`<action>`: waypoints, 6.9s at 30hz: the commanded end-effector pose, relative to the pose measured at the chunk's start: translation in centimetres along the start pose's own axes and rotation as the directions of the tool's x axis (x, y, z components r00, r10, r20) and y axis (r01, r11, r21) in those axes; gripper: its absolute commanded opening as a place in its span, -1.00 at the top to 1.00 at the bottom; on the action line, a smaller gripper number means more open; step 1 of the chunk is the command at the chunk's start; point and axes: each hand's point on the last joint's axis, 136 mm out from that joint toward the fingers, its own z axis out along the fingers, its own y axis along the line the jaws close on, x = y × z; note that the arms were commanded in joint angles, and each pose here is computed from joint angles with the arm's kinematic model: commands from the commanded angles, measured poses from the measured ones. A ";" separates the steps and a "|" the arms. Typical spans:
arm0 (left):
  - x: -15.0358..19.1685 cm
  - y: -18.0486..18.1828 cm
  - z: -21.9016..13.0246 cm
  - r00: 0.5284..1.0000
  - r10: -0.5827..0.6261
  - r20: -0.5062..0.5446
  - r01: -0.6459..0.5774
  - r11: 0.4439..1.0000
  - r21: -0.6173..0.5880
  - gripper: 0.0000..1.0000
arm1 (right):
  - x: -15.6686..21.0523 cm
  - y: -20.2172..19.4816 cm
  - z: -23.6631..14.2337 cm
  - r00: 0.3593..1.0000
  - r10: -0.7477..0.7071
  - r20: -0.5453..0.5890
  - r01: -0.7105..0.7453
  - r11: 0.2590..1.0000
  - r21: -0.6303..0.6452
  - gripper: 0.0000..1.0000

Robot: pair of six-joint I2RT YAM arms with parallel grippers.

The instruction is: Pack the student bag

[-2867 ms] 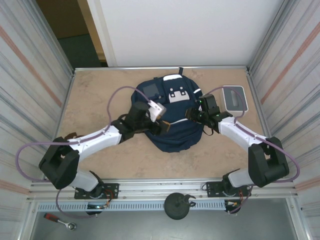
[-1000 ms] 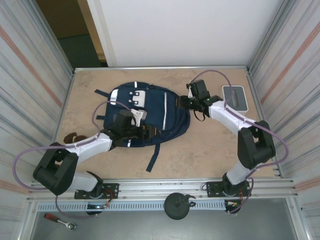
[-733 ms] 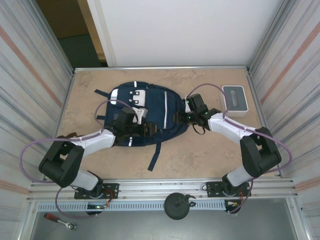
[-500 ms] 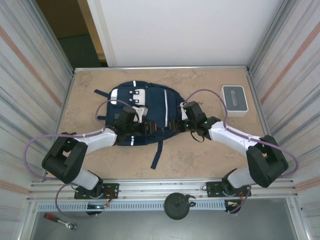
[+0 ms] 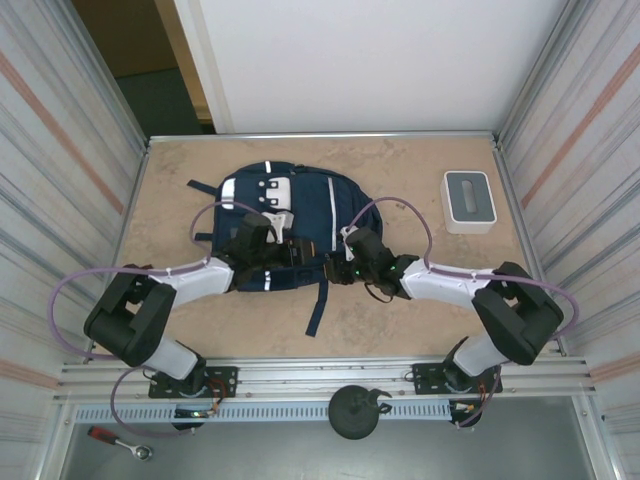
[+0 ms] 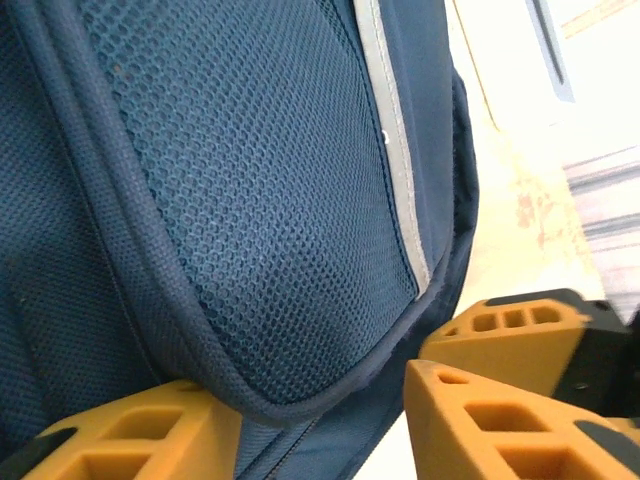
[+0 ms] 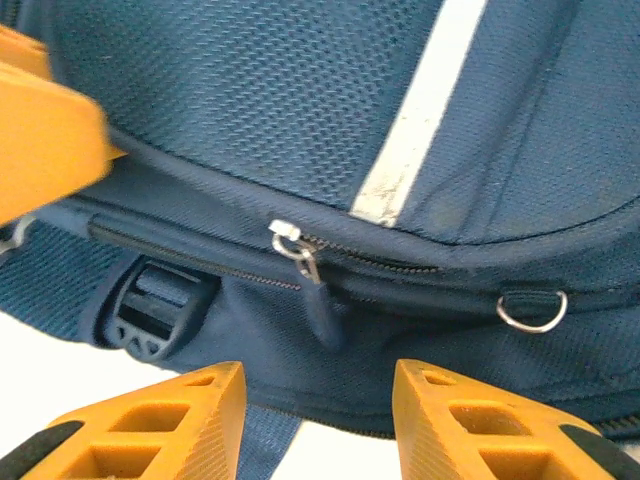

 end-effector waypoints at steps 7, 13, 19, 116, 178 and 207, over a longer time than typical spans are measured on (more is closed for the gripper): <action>-2.4 1.5 -0.6 0.991 -0.090 0.101 0.097 0.993 -0.063 -0.04 | -1.8 -0.1 0.5 0.995 0.062 0.081 -0.064 0.998 0.026 0.17; -2.1 2.9 0.4 0.983 -0.141 0.119 0.151 0.985 -0.083 0.28 | -2.3 1.3 0.6 0.991 0.065 0.116 -0.062 0.998 -0.029 0.17; -2.0 2.7 0.7 0.984 -0.142 0.108 0.150 0.986 -0.067 0.63 | -2.0 0.1 1.7 0.989 0.082 0.121 -0.087 0.995 0.038 0.24; -2.6 -3.3 1.1 0.227 0.969 -0.099 -0.974 0.223 -0.048 1.00 | -4.5 -1.1 -3.4 0.976 -0.095 0.194 0.118 0.987 -0.109 0.16; -0.6 -3.8 -2.1 0.176 0.980 -0.092 -0.984 0.176 -0.003 -0.05 | -7.3 -4.1 -3.9 0.978 -0.039 0.205 0.025 0.997 0.073 1.00; 0.9 -8.0 -0.9 0.071 0.985 0.160 -0.995 0.059 0.077 1.00 | -7.2 -8.8 -3.9 0.974 -0.022 0.225 -0.035 0.969 0.244 1.00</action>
